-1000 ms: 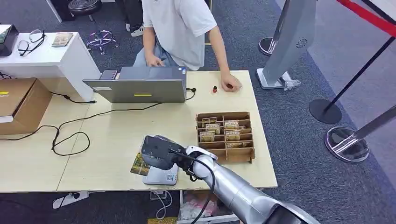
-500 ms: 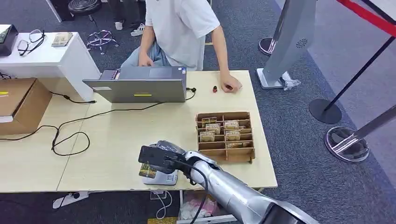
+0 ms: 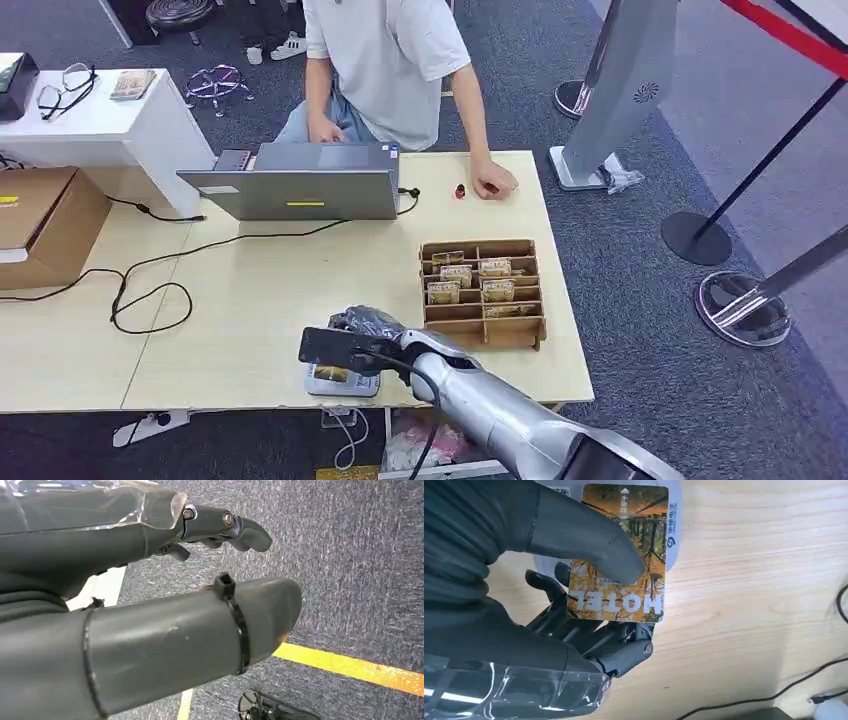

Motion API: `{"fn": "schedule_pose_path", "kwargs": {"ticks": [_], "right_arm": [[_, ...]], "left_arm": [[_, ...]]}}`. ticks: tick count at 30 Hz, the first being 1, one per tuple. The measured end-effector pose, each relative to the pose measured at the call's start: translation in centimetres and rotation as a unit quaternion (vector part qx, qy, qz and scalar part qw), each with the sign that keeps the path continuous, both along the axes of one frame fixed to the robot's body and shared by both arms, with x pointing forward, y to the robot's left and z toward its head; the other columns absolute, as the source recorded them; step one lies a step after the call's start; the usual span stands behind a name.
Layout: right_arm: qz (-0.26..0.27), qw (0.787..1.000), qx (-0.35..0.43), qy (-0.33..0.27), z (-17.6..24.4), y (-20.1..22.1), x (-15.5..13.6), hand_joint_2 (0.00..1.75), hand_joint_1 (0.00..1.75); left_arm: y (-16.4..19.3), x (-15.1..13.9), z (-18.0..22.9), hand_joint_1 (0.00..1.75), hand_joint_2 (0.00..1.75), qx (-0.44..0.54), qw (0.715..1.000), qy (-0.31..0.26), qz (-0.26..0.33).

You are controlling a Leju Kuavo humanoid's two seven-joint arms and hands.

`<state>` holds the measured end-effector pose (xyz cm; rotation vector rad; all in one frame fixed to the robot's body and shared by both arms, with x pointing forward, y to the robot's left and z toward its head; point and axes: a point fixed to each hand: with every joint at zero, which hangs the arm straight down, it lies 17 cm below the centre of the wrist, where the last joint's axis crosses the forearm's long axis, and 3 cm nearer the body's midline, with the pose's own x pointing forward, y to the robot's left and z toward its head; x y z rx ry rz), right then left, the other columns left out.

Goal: Pass the card to the sensor for recognition and then transmit it.

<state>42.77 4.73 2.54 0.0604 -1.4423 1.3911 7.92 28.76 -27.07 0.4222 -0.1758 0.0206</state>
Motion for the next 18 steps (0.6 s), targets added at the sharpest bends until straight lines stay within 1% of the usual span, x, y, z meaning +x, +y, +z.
{"fn": "schedule_pose_path", "kwargs": {"ticks": [18], "right_arm": [[-0.009, 0.999, -0.027, -0.027, -0.59, -0.72, 0.47, 1.75, 1.75]], "left_arm": [[-0.16, 0.23, 0.03, 0.00, 0.00, -0.001, 1.000, -0.005, -0.007]]}}
